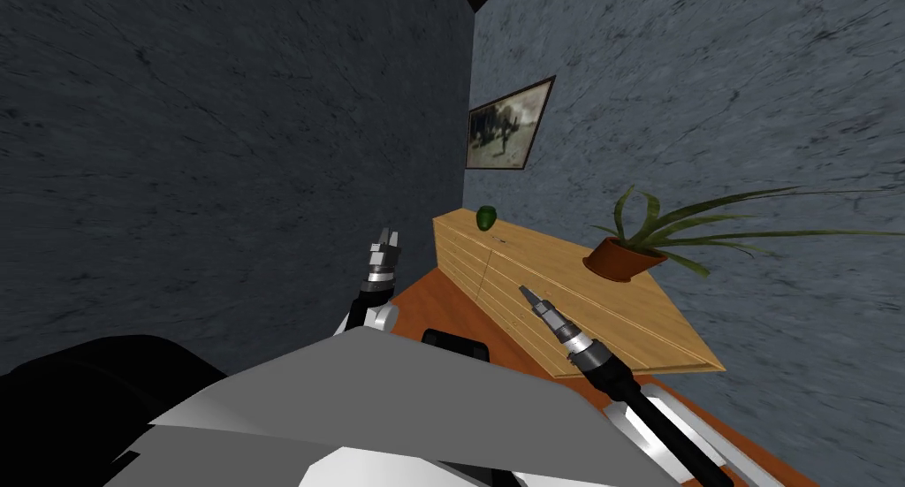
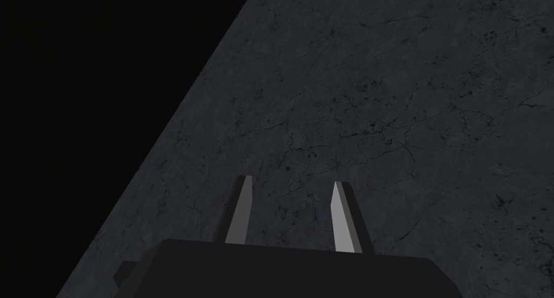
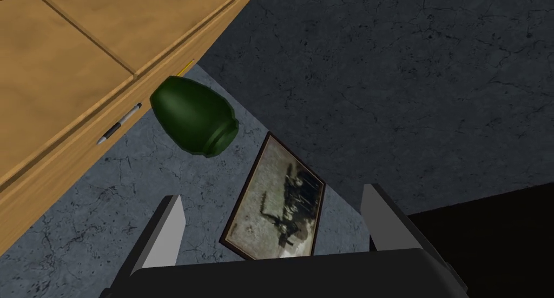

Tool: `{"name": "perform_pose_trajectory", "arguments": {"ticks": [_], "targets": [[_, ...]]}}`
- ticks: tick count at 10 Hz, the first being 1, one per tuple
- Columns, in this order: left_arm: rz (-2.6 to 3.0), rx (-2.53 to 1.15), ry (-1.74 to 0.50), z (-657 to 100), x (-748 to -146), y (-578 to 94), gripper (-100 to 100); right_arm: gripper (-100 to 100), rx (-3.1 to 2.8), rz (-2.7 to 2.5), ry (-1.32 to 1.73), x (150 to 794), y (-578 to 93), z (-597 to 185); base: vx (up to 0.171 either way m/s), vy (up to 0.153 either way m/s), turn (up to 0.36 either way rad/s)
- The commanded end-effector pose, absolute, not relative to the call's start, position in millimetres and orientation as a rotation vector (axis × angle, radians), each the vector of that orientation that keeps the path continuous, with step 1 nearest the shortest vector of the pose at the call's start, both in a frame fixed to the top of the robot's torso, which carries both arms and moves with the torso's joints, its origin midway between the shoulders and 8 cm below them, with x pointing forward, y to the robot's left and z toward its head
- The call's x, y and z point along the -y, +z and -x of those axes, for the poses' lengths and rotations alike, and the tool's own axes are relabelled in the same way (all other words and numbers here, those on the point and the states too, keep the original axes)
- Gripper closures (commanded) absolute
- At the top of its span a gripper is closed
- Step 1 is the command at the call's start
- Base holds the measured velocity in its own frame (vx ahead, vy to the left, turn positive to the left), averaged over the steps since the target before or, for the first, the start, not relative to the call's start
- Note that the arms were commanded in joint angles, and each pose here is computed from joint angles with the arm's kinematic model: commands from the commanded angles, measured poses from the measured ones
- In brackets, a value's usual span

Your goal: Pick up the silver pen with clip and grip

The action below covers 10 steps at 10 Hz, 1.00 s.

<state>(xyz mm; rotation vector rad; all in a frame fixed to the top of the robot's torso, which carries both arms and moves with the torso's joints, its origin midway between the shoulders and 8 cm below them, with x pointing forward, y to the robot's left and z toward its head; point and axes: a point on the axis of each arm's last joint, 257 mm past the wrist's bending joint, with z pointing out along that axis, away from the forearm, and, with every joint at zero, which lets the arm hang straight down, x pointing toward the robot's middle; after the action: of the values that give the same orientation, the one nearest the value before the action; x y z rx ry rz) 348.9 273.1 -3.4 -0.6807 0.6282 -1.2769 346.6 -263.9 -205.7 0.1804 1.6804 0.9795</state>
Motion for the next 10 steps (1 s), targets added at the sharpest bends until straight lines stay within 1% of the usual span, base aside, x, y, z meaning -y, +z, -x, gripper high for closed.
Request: {"name": "perform_pose_trajectory", "arguments": {"ticks": [1,2,3,5,6,7,10], "targets": [[0.681,-0.628,-1.277,-348.9,-273.1,-3.4,0,-100,-1.751,-0.143,0.935,275.8,-226.5,-338.7,0.020,0.038,0.114],[0.681,-0.628,-1.277,-349.0,-273.1,-3.4,0,-100,-1.773,-0.113,0.923,278.7,-227.0,-337.8,0.019,0.037,0.085],[0.681,-0.628,-1.277,-348.9,-273.1,-3.4,0,-100,-1.831,-0.090,0.883,290.8,-245.9,-329.9,0.038,0.063,0.148],[0.681,-0.628,-1.277,-348.9,-273.1,-3.4,0,-100,-1.856,-0.054,0.867,295.0,-245.9,-328.9,0.020,0.041,0.034],[0.681,-0.628,-1.277,-348.9,-273.2,-3.4,0,-100,-1.918,-0.022,0.821,310.0,-264.0,-319.9,0.029,0.045,0.150],[0.681,-0.628,-1.277,-349.0,-273.1,-3.4,0,-100,-1.937,0.008,0.807,313.9,-263.4,-319.4,0.040,0.048,0.081],[0.681,-0.628,-1.277,-348.9,-273.1,-3.4,0,-100,-2.069,0.091,0.702,351.4,-294.9,-298.4,0.056,0.071,0.119]]}}
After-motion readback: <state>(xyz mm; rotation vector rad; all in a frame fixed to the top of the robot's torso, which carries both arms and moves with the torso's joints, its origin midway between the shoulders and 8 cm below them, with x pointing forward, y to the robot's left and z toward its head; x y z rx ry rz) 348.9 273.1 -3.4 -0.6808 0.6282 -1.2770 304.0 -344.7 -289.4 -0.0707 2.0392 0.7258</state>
